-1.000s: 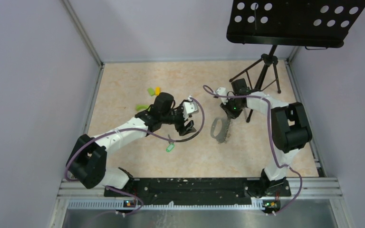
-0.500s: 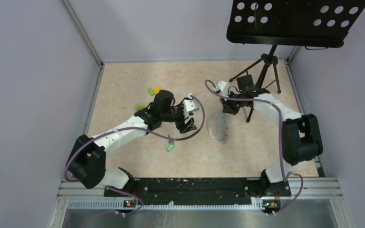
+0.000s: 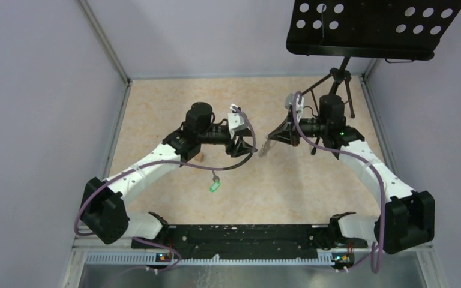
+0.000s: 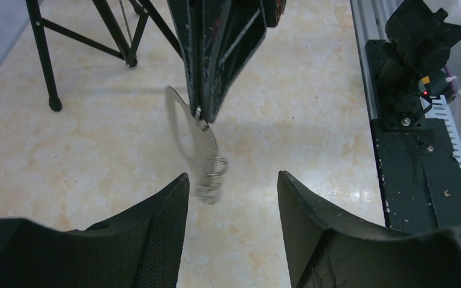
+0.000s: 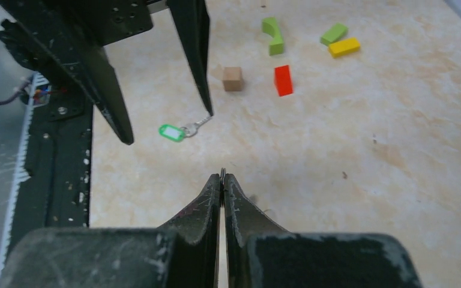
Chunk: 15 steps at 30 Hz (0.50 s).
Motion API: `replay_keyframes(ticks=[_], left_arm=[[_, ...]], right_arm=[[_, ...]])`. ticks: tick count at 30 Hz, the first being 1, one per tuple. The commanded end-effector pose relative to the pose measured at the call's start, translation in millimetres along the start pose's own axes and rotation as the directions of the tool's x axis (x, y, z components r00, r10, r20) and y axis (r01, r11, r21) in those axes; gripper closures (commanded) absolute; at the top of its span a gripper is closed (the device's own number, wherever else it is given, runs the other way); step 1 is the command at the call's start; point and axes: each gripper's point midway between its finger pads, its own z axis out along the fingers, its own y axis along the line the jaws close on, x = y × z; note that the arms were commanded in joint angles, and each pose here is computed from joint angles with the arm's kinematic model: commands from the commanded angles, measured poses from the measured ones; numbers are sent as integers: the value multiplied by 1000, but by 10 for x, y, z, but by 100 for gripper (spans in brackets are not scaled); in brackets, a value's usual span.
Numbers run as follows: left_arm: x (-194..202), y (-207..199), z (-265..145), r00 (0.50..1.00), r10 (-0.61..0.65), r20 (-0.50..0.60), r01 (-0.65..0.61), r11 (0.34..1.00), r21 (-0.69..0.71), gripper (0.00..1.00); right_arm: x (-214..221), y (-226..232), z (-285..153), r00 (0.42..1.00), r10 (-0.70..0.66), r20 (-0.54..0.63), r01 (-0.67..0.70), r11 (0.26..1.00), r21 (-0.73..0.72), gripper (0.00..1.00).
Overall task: Put the keys on the keyring
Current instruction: Pick up the keyring from the center of the board, then adjust the keyring.
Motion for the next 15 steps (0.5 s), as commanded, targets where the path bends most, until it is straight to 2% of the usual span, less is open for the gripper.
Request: replay_keyframes(ticks=[1, 9, 15], left_arm=[[-421, -15, -35, 993, 59, 103, -61, 998, 23, 41], [-392, -174, -7, 986, 98, 132, -116, 985, 129, 48], [-402, -156, 28, 986, 86, 141, -106, 985, 137, 54]], right_arm=[[-384, 341, -63, 987, -24, 158, 48, 987, -154, 100], [-407, 561, -87, 980, 23, 200, 31, 965, -260, 100], [-359, 627, -54, 981, 66, 184, -8, 955, -298, 100]])
